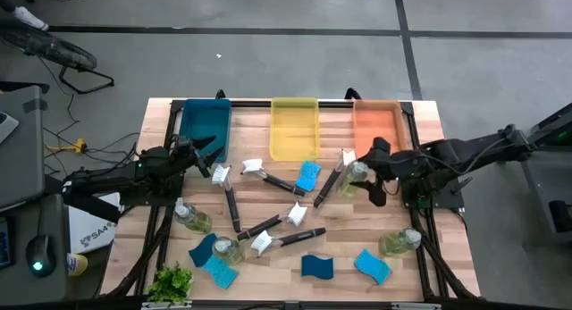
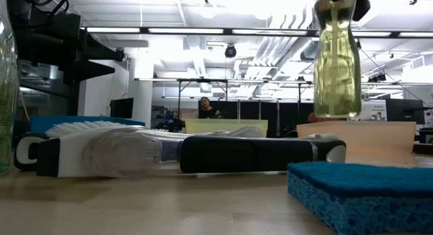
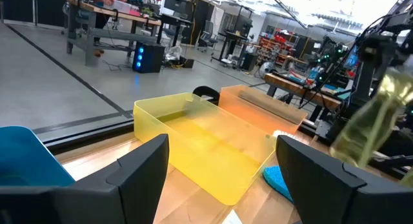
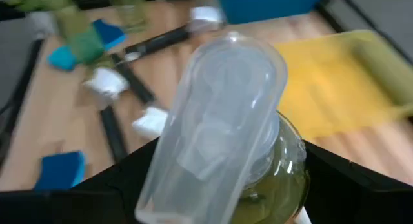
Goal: Pick & Place Kitchen Sink Supplies
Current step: Put the green dishwashing liquid dispenser into the orange bin
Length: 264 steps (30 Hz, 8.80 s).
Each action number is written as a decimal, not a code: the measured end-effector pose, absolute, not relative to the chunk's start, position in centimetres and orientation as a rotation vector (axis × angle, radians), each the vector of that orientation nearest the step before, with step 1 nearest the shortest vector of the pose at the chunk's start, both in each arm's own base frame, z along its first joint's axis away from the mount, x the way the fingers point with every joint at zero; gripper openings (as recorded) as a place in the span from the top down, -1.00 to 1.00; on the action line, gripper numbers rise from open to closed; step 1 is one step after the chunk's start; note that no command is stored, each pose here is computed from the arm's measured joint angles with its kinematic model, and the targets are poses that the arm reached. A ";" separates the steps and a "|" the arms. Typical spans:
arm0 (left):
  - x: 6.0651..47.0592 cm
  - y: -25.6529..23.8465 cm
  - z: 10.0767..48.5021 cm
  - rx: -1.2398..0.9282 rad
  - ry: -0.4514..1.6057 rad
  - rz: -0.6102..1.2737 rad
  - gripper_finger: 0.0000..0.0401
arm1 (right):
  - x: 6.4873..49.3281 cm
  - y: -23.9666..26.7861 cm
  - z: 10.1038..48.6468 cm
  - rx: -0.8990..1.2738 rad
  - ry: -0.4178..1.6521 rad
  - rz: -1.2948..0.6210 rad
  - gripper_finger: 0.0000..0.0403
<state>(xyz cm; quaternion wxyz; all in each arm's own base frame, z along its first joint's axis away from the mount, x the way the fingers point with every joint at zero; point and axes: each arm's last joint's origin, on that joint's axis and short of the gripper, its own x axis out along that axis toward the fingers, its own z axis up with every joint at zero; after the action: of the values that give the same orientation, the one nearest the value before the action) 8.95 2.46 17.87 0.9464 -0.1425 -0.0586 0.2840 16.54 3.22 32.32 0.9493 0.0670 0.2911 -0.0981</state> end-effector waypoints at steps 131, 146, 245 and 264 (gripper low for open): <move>8.9 2.5 17.9 -0.290 -0.120 0.578 -0.40 | 12.0 -15.1 26.6 0.431 0.215 -1.800 -0.40; 8.9 2.5 17.9 -0.290 -0.119 0.578 -0.40 | 13.2 -16.8 24.4 0.464 0.224 -1.891 -0.41; 8.9 2.5 17.9 -0.290 -0.120 0.578 -0.40 | 8.7 -11.8 28.5 0.531 0.327 -1.472 -0.85; 8.9 2.5 17.9 -0.290 -0.119 0.578 -0.40 | 6.9 -7.5 30.5 0.563 0.250 -0.866 -0.86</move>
<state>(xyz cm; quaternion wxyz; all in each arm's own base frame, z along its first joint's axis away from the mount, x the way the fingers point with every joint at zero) 8.95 2.46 17.88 0.9464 -0.1425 -0.0586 0.2839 6.90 -7.50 30.51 0.8622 0.2682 0.1191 -0.4129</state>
